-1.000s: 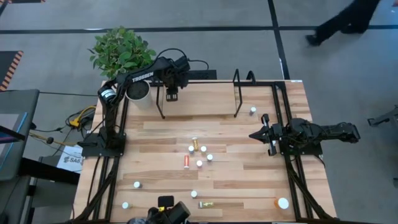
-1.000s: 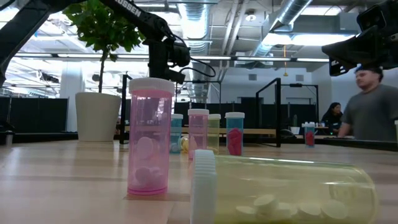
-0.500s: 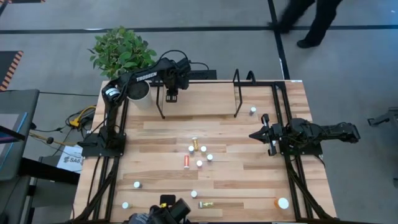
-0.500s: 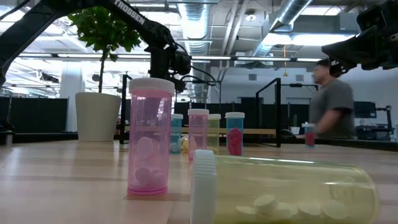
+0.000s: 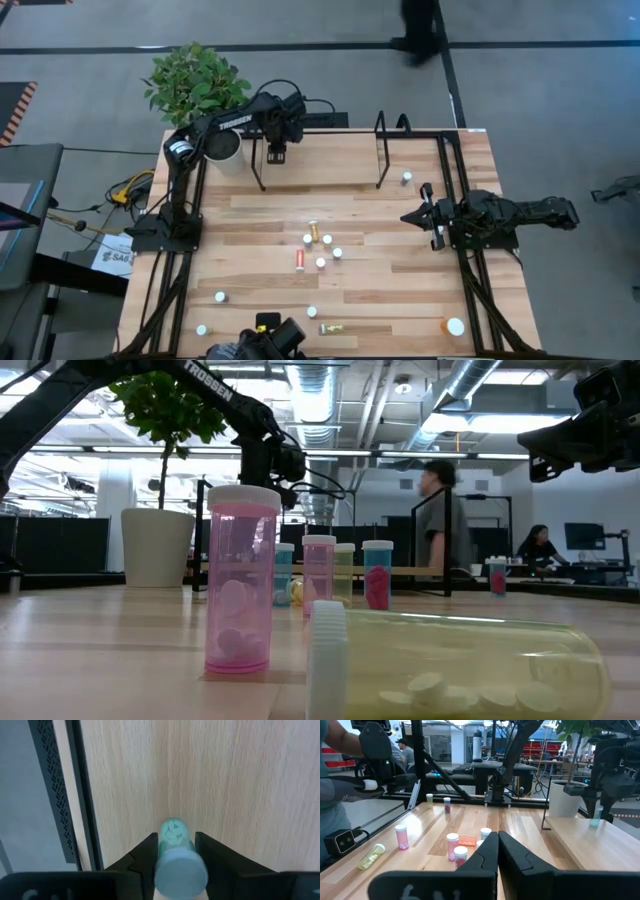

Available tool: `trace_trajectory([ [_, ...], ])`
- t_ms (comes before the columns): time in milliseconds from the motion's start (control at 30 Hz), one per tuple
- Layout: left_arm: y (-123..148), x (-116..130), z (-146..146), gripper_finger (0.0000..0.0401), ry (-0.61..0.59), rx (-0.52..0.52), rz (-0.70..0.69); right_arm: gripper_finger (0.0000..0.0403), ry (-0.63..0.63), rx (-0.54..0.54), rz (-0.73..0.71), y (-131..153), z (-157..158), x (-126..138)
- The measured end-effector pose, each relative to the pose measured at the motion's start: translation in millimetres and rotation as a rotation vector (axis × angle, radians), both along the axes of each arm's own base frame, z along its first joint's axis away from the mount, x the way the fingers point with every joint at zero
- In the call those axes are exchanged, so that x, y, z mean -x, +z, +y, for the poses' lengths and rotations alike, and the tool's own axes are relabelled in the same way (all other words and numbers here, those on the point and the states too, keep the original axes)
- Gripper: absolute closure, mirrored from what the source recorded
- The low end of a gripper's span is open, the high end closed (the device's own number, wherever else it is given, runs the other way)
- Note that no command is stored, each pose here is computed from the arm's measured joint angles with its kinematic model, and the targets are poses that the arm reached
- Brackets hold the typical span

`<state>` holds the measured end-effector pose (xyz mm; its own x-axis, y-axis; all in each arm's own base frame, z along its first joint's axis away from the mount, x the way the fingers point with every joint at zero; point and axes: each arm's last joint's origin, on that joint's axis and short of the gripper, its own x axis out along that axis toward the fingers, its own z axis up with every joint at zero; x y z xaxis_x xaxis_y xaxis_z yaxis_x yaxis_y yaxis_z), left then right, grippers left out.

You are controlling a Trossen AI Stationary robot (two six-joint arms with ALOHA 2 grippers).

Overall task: Pick and place medicine bottles onto shelf by color
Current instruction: Put the blue pill bottle on the shelf

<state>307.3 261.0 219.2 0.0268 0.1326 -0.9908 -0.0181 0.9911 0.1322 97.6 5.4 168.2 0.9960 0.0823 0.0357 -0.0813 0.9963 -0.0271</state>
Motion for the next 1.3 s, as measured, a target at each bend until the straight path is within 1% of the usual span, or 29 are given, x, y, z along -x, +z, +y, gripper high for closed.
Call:
trace_trajectory([
  [200,0.3,0.7,-0.1,0.0236,0.002,0.001,0.005,0.0377,0.000,0.000,0.000,0.0,0.0,0.0],
  [400,9.3,4.3,-3.3,0.0215,-0.012,0.000,0.001,0.0377,0.000,0.000,0.000,0.0,0.0,0.0],
  [767,25.5,8.0,-8.0,0.0213,-0.015,-0.027,-0.032,0.0377,-0.001,0.000,0.000,0.0,0.0,0.0],
  [1067,26.4,2.0,-15.5,0.0214,-0.036,-0.027,-0.035,0.0377,-0.001,0.000,0.000,0.0,0.0,0.0],
  [1133,31.2,0.6,-16.8,0.0214,-0.040,-0.028,-0.037,0.0377,-0.002,0.000,0.000,0.0,0.0,0.0],
  [1300,48.2,-5.9,-18.1,0.0214,-0.055,-0.099,-0.047,0.0377,-0.002,0.000,0.000,0.0,0.0,0.0],
])
